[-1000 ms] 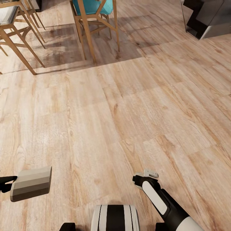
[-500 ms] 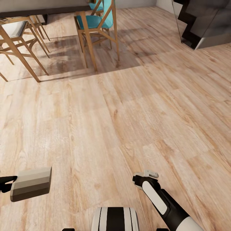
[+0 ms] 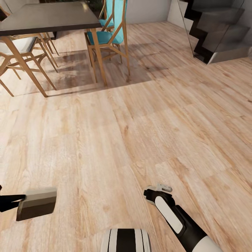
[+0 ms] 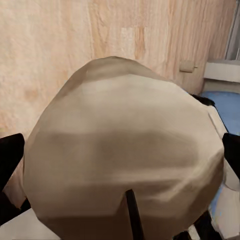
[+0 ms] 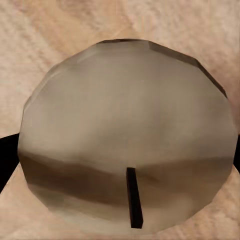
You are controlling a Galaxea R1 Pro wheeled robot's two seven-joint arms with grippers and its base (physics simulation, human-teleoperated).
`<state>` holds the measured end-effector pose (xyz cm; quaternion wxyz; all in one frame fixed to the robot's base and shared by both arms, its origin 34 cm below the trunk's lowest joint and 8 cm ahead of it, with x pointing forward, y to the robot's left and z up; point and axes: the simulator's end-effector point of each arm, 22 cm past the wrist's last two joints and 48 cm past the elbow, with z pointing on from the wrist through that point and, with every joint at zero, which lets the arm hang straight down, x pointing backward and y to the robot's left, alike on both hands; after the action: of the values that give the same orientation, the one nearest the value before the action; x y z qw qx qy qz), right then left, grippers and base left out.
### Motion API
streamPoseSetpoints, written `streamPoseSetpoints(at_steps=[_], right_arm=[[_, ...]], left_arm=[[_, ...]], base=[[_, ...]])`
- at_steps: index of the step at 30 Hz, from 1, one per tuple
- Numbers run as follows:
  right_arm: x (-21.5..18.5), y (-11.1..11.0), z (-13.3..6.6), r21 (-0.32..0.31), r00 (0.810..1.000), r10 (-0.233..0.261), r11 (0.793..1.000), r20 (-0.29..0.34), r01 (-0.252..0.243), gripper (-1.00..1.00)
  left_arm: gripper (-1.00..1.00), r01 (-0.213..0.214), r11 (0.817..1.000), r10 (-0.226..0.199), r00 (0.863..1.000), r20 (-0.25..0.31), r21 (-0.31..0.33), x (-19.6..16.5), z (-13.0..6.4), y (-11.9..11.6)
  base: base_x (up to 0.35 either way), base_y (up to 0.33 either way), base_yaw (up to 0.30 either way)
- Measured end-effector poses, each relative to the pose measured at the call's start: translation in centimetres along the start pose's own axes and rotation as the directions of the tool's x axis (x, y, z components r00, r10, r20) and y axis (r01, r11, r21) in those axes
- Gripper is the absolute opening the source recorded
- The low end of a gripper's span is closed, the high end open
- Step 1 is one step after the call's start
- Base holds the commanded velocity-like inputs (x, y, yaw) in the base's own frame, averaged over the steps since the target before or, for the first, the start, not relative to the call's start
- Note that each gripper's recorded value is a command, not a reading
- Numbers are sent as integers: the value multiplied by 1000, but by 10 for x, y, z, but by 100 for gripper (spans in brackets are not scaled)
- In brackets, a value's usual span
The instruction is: Place each of the two pumpkins and all three candles from the living room inside a cabinet in the living room (use any cabinet), then make sure every cabinet is closed, and position the cauldron so it is next to a table in the living room.
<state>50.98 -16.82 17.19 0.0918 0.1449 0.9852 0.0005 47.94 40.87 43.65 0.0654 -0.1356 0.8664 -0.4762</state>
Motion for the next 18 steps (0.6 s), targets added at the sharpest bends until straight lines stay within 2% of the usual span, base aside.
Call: streamPoseSetpoints(at_steps=[5,7,8,9,10,13,18], right_arm=[[-30,20,-25,-53,997,7,999,72,-3,-100],[-38,26,-33,-68,996,9,998,92,-3,-100],[-44,32,-40,-86,994,13,996,106,-3,-100],[-46,33,-42,-88,994,6,996,108,4,-100],[-47,34,-45,-91,994,5,996,111,6,-100],[-61,43,-60,-119,989,2,993,145,15,-100],[-78,53,-81,-153,982,7,988,191,22,-100]], left_arm=[[-100,-19,992,24,999,41,-126,-8,-6,21],[-100,-28,984,38,998,51,-177,-10,-8,29],[-100,-40,971,55,997,55,-234,-13,-9,38],[-100,-50,968,66,996,54,-247,-13,-9,38],[-100,-48,971,63,996,59,-236,-14,-8,33],[-100,-77,974,92,994,61,-215,-11,6,21],[-100,-93,957,119,990,78,-276,-14,6,26]], base=[[0,0,0],[0,0,0],[0,0,0],[0,0,0],[0,0,0],[0,0,0],[0,0,0]])
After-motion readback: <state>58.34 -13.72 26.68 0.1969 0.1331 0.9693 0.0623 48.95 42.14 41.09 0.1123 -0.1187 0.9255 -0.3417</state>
